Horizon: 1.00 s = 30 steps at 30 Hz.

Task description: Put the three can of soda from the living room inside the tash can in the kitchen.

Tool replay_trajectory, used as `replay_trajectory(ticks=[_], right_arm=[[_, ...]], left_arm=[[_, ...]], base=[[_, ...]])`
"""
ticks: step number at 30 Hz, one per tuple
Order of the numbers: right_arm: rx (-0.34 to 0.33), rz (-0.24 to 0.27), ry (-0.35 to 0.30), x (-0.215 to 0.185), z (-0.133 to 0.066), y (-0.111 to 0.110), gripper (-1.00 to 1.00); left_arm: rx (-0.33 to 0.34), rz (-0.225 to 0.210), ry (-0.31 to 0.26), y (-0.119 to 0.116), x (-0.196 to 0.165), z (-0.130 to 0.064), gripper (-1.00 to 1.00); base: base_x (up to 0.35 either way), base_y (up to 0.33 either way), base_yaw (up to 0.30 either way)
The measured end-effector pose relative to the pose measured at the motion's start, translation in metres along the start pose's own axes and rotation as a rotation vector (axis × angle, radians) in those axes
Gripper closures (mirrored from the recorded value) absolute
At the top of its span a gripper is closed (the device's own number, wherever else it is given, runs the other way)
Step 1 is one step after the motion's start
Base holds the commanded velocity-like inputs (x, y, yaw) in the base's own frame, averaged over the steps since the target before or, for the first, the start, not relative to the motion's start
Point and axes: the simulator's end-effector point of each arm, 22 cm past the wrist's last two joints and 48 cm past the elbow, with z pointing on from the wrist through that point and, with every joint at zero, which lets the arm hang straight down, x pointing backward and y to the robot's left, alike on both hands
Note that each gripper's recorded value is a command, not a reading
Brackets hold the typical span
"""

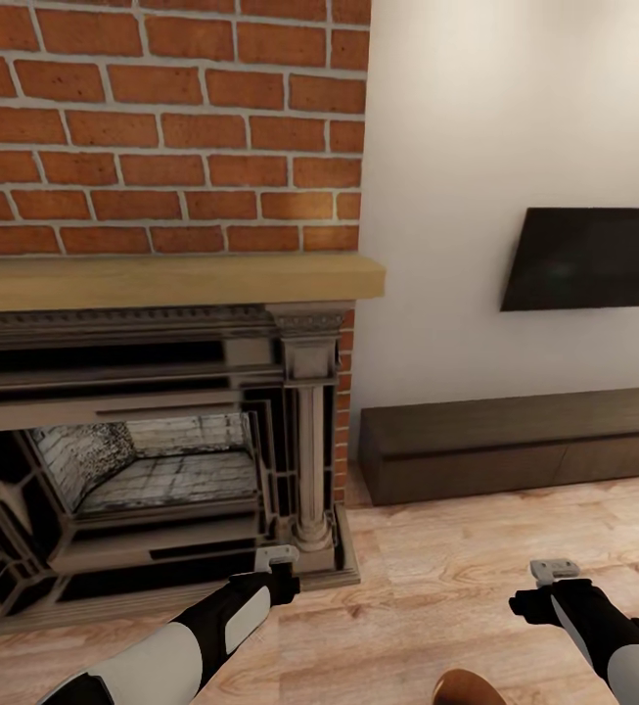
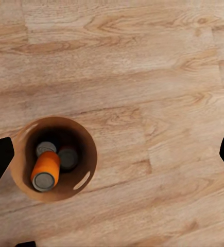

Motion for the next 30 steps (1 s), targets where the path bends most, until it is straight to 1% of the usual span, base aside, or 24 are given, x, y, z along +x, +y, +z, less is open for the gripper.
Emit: replay_trajectory(ticks=[8,12,17,30], right_arm=[[-0.005,-0.002,-0.002,-0.002,-0.008,0.002,-1.0],[-0.013,-0.007,-0.035,-0.008,-0.011,0.006,-1.0],[-0.022,-0.015,-0.049,-0.005,-0.012,0.011,-1.0],[-0.025,-0.02,-0.053,-0.005,-0.024,0.01,-1.0]], left_arm=[[0.0,0.0,0.0,-0.001,-0.003,-0.008,-1.0],[0.0,0.001,0.0,-0.002,-0.004,-0.012,-1.0],[0.0,0.001,0.0,-0.002,-0.005,-0.017,-1.0],[0.0,0.001,-0.005,-0.004,-0.009,-0.029,-1.0]], base=[[0.0,0.0,0.0],[0.0,0.0,0.0],[0.0,0.0,0.0],[0.0,0.0,0.0]])
